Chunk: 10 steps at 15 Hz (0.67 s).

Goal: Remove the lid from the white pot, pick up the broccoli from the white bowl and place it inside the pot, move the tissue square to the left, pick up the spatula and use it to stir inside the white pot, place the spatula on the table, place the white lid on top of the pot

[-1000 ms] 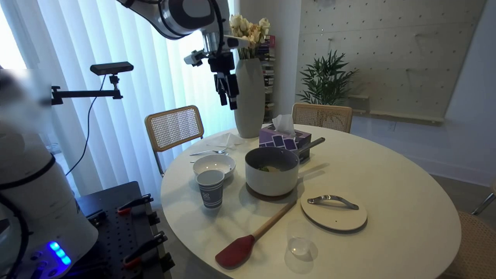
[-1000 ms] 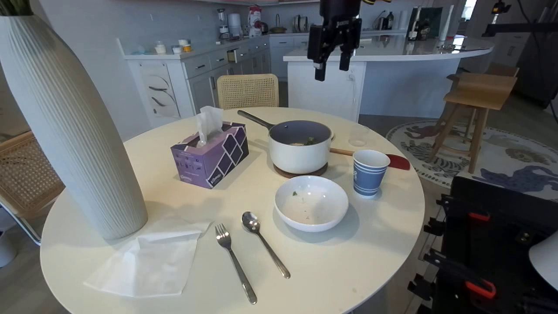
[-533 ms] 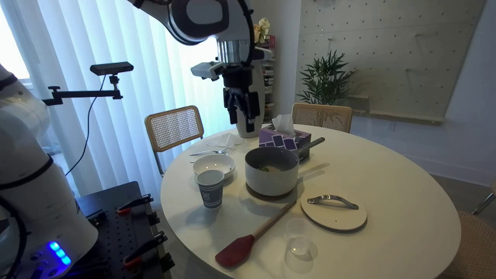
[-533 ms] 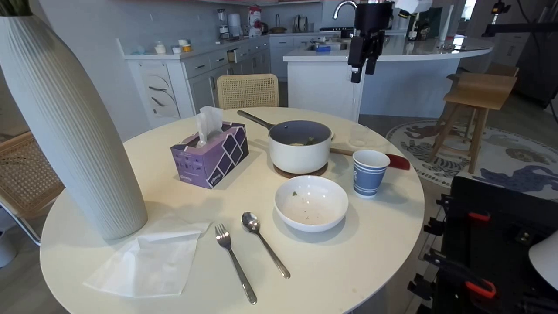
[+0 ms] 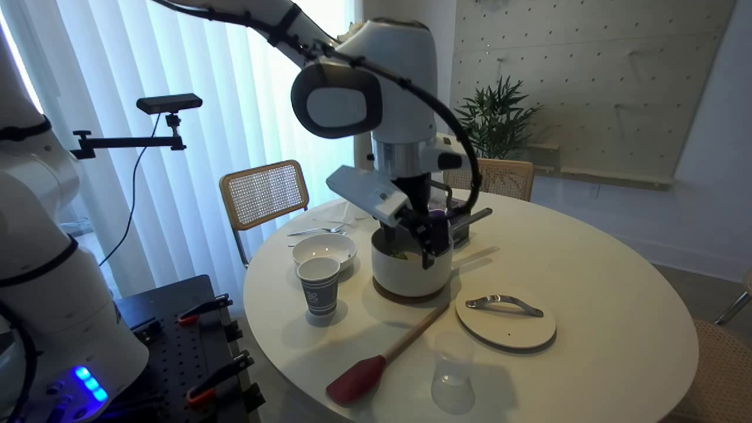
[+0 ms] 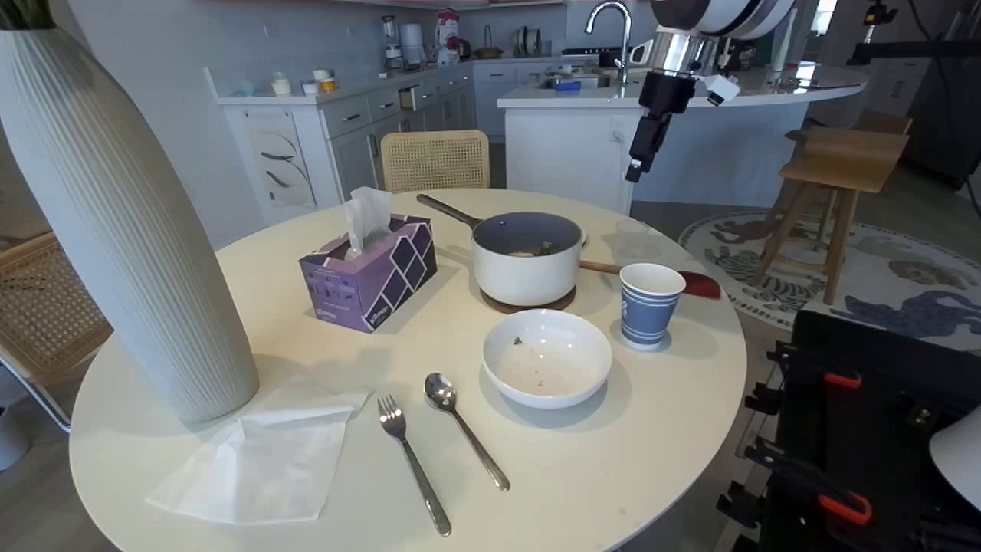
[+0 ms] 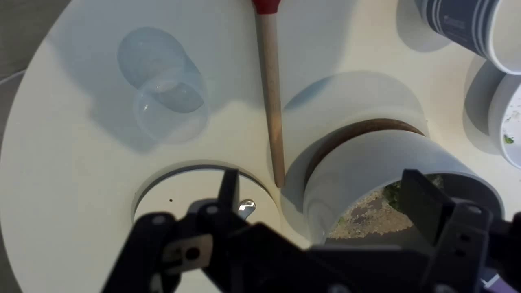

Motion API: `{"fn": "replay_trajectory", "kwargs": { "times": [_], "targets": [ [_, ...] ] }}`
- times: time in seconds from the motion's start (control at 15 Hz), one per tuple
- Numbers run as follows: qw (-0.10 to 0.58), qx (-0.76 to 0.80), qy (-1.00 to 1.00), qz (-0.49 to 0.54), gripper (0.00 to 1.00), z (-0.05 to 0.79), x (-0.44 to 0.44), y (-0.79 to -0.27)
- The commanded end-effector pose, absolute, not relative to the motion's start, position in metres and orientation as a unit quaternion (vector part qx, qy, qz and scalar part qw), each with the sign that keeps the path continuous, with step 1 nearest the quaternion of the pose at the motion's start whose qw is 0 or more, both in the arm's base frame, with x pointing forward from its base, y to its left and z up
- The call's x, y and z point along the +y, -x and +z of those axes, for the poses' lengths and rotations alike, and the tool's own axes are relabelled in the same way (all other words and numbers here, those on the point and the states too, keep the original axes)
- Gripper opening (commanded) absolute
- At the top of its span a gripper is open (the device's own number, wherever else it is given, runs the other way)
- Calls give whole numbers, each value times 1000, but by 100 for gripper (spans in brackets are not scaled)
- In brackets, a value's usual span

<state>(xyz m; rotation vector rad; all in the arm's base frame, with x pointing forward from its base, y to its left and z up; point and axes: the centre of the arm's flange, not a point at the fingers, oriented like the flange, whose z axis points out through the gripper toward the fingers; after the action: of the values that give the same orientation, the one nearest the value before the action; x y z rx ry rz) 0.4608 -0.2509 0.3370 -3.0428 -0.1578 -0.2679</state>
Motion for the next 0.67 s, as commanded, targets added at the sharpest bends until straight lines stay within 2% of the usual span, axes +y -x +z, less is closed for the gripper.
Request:
{"fn": "replay_trajectory", "kwargs": {
  "times": [0.0,0.6],
  "targets": [
    [62,-73,991,-98,100,295,-282,-488],
    [78,-96,990,-63,100,228,-270,-526]
  ]
}}
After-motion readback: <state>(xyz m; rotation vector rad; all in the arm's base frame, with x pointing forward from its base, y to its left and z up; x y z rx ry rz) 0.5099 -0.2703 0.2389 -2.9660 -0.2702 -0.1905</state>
